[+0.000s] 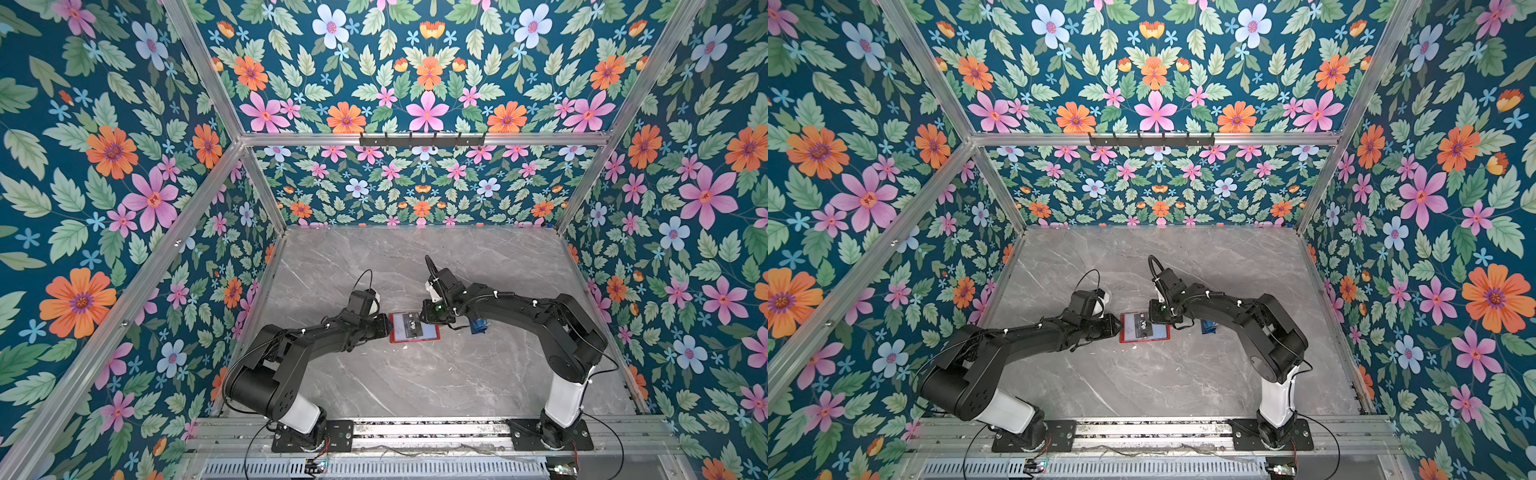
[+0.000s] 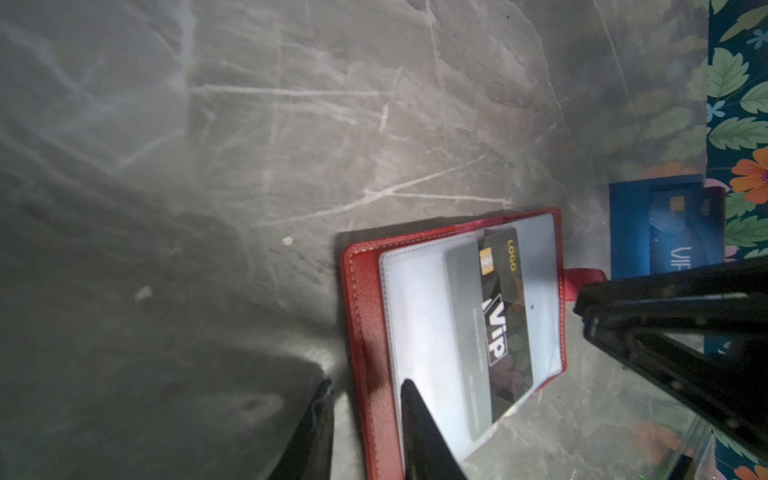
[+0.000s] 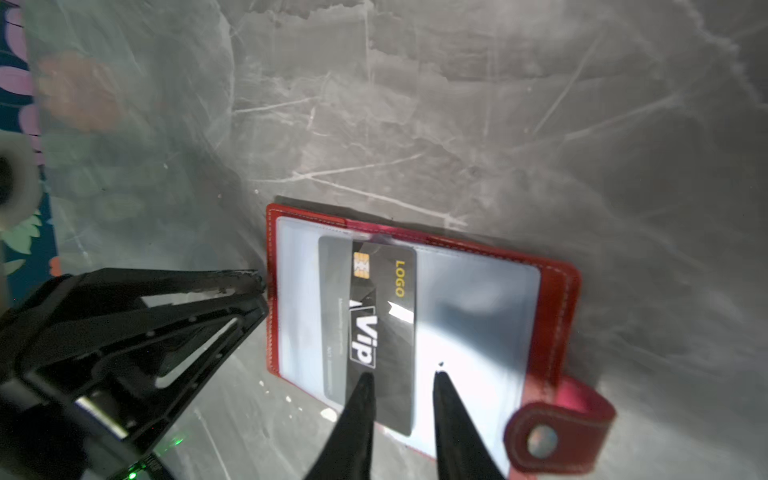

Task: Insert credit cards into a card holder
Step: Insert the credit card into the card slot, then flip over the card slot on the card holder.

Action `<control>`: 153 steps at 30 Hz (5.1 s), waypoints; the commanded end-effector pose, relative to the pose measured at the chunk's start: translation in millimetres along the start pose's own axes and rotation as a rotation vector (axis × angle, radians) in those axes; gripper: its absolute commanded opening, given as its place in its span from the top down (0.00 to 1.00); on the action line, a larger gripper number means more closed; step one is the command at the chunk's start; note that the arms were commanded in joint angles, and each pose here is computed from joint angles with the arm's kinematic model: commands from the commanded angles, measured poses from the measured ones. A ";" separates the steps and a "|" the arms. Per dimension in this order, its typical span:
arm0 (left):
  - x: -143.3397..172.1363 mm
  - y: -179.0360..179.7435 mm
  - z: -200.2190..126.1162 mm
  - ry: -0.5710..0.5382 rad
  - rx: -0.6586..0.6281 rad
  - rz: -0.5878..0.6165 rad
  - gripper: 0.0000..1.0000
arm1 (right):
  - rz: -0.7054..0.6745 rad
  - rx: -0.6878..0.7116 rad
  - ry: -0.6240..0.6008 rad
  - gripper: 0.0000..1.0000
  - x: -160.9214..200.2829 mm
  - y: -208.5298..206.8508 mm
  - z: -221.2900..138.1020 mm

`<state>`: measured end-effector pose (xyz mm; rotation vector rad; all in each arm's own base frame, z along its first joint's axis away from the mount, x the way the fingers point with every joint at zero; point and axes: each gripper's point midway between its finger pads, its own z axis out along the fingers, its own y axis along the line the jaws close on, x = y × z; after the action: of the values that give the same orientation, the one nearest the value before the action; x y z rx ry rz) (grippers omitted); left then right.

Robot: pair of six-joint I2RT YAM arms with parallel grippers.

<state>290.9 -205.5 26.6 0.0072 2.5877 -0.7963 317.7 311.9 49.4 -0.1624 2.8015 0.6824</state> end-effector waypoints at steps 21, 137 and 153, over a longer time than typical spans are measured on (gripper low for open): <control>3.6 -7.3 6.7 0.021 0.047 0.007 0.72 | -0.041 0.121 0.132 0.85 20.3 -11.9 24.3; 17.7 -95.6 52.4 0.169 0.137 0.186 0.85 | -0.017 0.213 0.151 0.85 38.4 -45.4 8.5; 2.8 -92.3 34.2 0.077 0.093 0.190 1.00 | 0.004 0.212 0.045 0.81 20.8 -41.5 -18.1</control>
<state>288.1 -301.8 48.7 0.3198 2.5793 -0.8691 299.6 264.1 39.9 -0.1412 2.8936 0.3763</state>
